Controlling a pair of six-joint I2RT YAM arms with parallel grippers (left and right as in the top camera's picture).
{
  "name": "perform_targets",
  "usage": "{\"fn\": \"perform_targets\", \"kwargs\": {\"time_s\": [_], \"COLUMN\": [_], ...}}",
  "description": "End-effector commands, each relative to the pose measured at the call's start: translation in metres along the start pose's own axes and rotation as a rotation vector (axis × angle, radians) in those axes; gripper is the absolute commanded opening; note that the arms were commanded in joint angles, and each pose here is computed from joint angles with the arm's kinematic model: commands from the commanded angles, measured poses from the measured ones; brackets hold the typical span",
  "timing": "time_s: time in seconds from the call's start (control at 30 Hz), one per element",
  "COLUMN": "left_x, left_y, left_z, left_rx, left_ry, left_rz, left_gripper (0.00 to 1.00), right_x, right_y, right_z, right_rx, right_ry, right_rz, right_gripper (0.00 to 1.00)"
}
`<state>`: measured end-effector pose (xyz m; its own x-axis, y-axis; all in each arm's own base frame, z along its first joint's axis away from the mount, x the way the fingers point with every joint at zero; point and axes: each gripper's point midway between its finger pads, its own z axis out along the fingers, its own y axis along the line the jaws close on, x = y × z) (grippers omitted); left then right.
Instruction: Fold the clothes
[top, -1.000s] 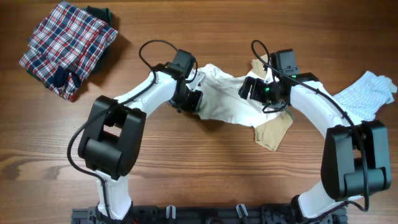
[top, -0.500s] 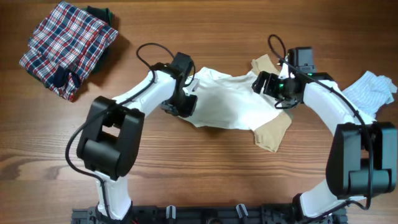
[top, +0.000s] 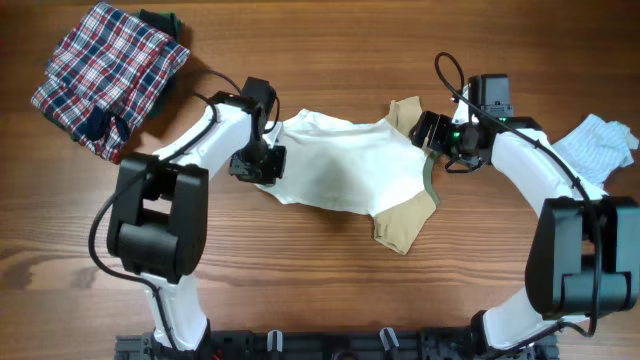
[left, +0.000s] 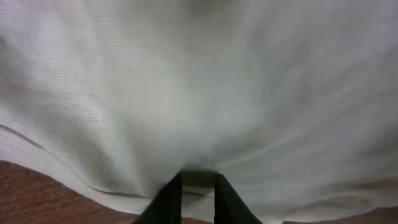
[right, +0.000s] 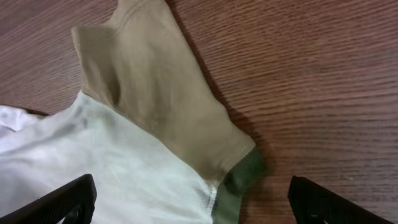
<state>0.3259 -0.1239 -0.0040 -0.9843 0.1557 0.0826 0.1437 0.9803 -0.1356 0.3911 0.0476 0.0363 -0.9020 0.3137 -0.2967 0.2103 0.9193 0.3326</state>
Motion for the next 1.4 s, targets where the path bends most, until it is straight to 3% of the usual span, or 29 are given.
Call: {"fn": "perform_targets", "kwargs": {"time_s": [0.0, 0.1, 0.27, 0.33, 0.4, 0.57, 0.67, 0.8, 0.97, 1.0, 1.03, 1.27, 1.37], "left_x": [0.011, 0.005, -0.018, -0.026, -0.031, -0.042, -0.059, -0.071, -0.082, -0.085, -0.086, -0.093, -0.104], "left_y": [0.006, -0.002, -0.012, -0.009, 0.000, 0.016, -0.004, -0.026, -0.043, -0.050, -0.057, -0.062, -0.063], "left_z": [0.011, -0.003, -0.045, -0.056, -0.059, -0.065, -0.070, -0.072, -0.061, -0.056, -0.053, -0.033, -0.028], "left_rx": [-0.085, -0.079, -0.050, -0.042, -0.041, -0.029, 0.064, 0.128, 0.137, 0.152, 0.171, 0.183, 0.187], "left_ry": [0.034, -0.013, -0.185, -0.236, -0.254, -0.296, -0.363, -0.414, -0.436, -0.442, -0.444, -0.435, -0.468], "left_rz": [0.007, 0.028, 0.046, 0.035, 0.008, -0.035, 0.029, 0.076, 0.120, 0.147, 0.182, 0.204, 0.210], "left_gripper": [0.23, 0.30, 0.75, 0.75, 0.83, 0.84, 0.83, 0.71, 0.45, 0.34, 0.31, 0.30, 0.27], "right_x": [-0.006, -0.006, -0.007, -0.008, -0.008, -0.010, -0.011, -0.009, -0.008, -0.008, -0.008, -0.007, -0.005], "right_y": [0.006, 0.006, 0.006, 0.002, 0.000, 0.002, 0.025, 0.046, 0.047, 0.047, 0.047, 0.048, 0.050], "right_z": [0.003, 0.003, 0.003, 0.003, 0.003, 0.003, 0.001, -0.003, -0.003, -0.003, -0.003, -0.003, -0.003], "right_rx": [-0.032, -0.031, -0.031, -0.010, 0.006, -0.003, -0.131, -0.248, -0.248, -0.248, -0.248, -0.253, -0.268], "right_ry": [-0.006, -0.006, -0.010, -0.016, -0.019, -0.022, -0.017, 0.000, 0.001, 0.001, 0.002, 0.006, 0.017], "right_rz": [-0.037, -0.033, -0.034, -0.033, -0.033, -0.034, -0.050, -0.067, -0.072, -0.072, -0.071, -0.067, -0.065], "right_gripper": [1.00, 1.00, 1.00, 1.00, 1.00, 1.00, 1.00, 1.00, 0.96, 0.93, 0.93, 0.93, 0.81]}}
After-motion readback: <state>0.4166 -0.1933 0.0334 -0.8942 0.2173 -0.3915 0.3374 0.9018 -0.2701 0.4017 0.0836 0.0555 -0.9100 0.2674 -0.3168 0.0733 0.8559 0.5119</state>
